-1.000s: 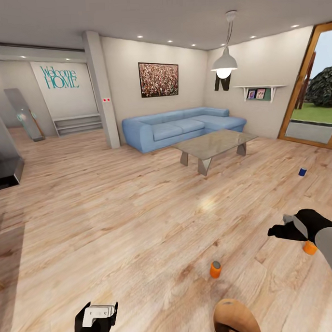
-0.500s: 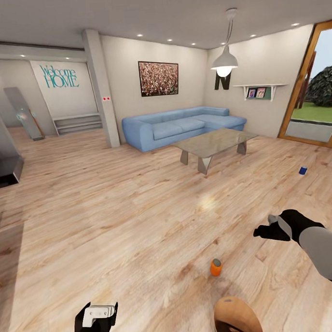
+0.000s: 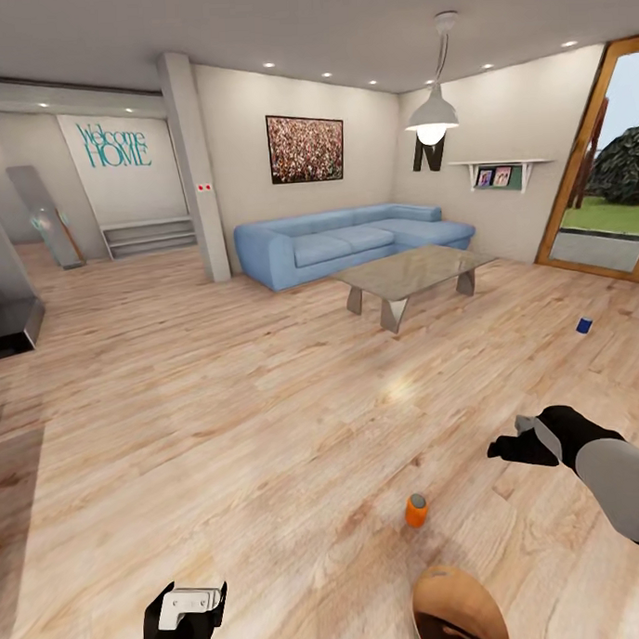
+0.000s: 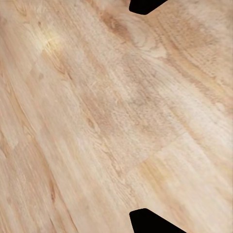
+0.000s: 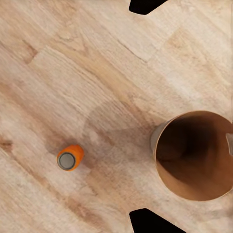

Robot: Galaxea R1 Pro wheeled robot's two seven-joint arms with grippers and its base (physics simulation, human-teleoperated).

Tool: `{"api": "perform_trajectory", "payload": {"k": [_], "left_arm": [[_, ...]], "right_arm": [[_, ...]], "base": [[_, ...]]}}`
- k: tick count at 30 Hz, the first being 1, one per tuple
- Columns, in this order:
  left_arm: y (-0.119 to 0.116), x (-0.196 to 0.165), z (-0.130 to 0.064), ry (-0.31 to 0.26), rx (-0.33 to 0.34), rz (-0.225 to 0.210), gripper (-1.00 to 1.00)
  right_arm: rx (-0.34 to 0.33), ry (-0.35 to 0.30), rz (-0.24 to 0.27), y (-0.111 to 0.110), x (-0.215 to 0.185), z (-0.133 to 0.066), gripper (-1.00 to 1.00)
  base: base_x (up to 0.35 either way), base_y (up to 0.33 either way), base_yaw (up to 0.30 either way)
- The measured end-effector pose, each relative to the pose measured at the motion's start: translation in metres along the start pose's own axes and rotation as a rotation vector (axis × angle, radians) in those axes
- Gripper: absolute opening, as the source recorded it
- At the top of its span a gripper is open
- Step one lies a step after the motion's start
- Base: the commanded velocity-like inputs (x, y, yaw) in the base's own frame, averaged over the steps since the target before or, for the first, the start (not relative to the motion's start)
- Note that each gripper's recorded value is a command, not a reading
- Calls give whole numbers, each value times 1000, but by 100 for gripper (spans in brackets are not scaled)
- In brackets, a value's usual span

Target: Put the three can of soda from the living room inside the tash can in the kitchen.

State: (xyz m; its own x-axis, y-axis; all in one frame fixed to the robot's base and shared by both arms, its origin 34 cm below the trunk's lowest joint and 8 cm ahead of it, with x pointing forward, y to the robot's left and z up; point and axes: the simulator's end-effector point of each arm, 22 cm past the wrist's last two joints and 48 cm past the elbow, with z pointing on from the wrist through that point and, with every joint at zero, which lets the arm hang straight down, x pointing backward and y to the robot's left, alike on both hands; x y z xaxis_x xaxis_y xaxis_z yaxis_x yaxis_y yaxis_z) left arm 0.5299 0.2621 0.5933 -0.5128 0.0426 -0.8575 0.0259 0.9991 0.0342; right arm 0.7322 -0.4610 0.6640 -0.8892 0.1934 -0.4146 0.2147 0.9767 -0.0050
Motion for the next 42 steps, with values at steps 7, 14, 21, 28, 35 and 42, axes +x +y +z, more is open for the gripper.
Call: {"api": "perform_trajectory", "payload": {"k": [7, 14, 21, 28, 35, 42], "left_arm": [[-1, 12, 6, -1, 1, 0, 100], [-2, 30, 11, 13, 2, 0, 100], [-3, 47, 18, 24, 4, -1, 100], [-4, 64, 24, 33, 4, 0, 100], [-4, 82, 29, 44, 4, 0, 100], [-5, 101, 35, 55, 5, 0, 100]], "right_arm": [[6, 25, 3, -7, 23, 17, 100], [20, 124, -9, -18, 101, 58, 100], [22, 149, -12, -19, 124, 78, 100], [20, 164, -16, -16, 139, 96, 100], [20, 178, -20, -15, 153, 113, 100], [26, 194, -23, -18, 172, 131, 100]], "base": [[0, 0, 0], [0, 0, 0], [0, 0, 0], [0, 0, 0], [0, 0, 0], [0, 0, 0]]}}
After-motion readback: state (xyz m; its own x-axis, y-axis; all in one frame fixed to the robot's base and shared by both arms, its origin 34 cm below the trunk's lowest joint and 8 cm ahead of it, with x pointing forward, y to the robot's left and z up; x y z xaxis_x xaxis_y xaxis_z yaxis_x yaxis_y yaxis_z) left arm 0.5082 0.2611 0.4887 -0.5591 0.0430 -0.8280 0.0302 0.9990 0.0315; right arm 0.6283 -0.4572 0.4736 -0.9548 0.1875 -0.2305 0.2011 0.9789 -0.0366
